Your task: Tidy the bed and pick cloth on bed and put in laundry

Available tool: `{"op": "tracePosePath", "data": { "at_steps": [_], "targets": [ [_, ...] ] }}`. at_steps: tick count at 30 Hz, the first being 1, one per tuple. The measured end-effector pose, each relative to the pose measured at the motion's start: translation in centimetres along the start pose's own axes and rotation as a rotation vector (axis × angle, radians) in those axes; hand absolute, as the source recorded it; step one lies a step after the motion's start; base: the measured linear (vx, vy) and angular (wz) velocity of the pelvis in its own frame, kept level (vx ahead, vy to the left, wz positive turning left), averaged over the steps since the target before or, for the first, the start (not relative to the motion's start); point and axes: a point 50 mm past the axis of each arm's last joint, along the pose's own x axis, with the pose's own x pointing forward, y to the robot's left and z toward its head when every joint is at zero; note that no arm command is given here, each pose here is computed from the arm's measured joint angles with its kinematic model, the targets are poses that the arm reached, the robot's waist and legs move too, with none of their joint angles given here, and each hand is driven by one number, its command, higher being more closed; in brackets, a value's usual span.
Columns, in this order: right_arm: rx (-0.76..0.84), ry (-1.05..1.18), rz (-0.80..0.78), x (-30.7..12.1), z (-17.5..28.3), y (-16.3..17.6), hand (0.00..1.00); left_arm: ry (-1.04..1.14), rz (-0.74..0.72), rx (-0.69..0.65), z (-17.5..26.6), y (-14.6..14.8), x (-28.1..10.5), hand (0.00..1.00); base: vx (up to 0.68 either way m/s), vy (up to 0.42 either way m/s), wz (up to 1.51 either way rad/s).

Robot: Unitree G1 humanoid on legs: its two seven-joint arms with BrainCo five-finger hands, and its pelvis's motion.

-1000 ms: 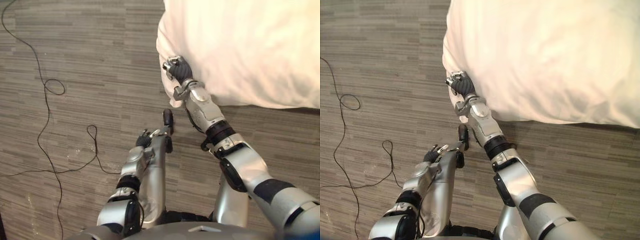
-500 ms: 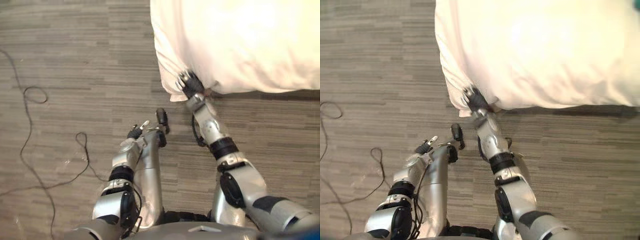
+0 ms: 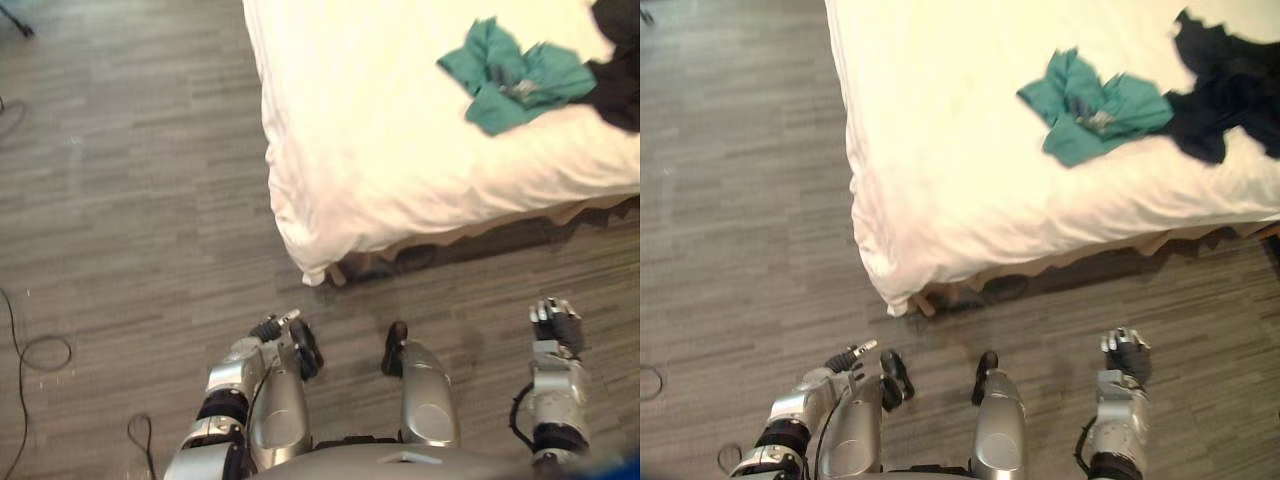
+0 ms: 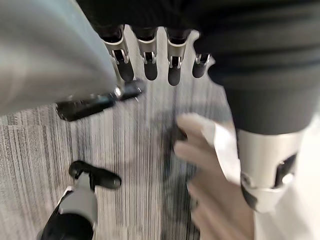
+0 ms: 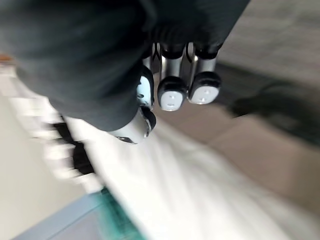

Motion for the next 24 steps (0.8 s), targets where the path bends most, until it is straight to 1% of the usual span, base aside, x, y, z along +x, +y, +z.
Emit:
{"op": "tracePosePath", "data": {
  "at_steps": [2, 3, 4, 5, 7, 8, 9, 12, 15, 21, 22, 24],
  "targets": [
    [-0.051, -0.123, 0.069, 0.0, 3.1, 0.1, 1.0, 0.094, -0.005, 0.032, -2.9, 0.7, -0.2, 0.0, 0.25, 0.011, -0.17],
    [-0.068, -0.148, 0.097, 0.1, 3.9, 0.3, 1.0, 0.123, -0.007, 0.036, -3.7, 0.9, -0.3, 0.0, 0.27, 0.02, -0.22],
    [-0.095, -0.185, 0.148, 0.3, 5.3, 0.6, 1.0, 0.181, -0.015, 0.038, -5.5, 1.2, -0.6, 0.0, 0.27, 0.032, -0.15],
    [-0.123, -0.206, 0.189, 0.4, 6.4, 0.7, 1.0, 0.22, -0.03, 0.063, -6.6, 1.2, -0.8, 0.0, 0.3, 0.051, -0.13],
    [-0.141, -0.2, 0.247, 0.7, 7.0, 1.1, 1.0, 0.263, -0.047, 0.08, -8.0, 1.4, -1.2, 0.0, 0.24, 0.056, -0.08],
    [-0.139, -0.173, 0.31, 1.0, 6.7, 1.7, 1.0, 0.299, -0.06, 0.082, -9.3, 1.5, -1.6, 0.0, 0.2, 0.038, -0.09],
    [-0.137, -0.158, 0.334, 1.0, 6.5, 2.0, 1.0, 0.314, -0.068, 0.096, -9.7, 1.5, -1.7, 0.0, 0.21, 0.033, -0.05],
    [-0.171, -0.002, 0.474, 1.0, 3.8, 3.6, 1.0, 0.368, -0.086, 0.127, -11.2, 1.2, -2.0, 0.0, 0.13, 0.016, 0.02],
    [-0.234, 0.246, 0.612, 0.3, -0.8, 5.7, 1.0, 0.394, -0.093, 0.142, -12.3, 1.1, -2.3, 0.0, 0.03, -0.04, 0.09],
    [-0.308, 0.605, 0.733, -2.1, -8.4, 8.2, 1.0, 0.412, -0.109, 0.188, -13.9, 0.8, -3.0, 0.0, -0.1, -0.048, 0.17],
    [-0.315, 0.626, 0.757, -2.4, -8.9, 8.7, 1.0, 0.418, -0.11, 0.19, -14.1, 0.8, -3.1, 0.0, -0.17, 0.003, 0.04],
    [-0.318, 0.672, 0.828, -2.9, -10.5, 10.8, 1.0, 0.428, -0.113, 0.189, -14.4, 1.1, -3.2, 0.0, -0.15, 0.008, 0.06]
  ]
}}
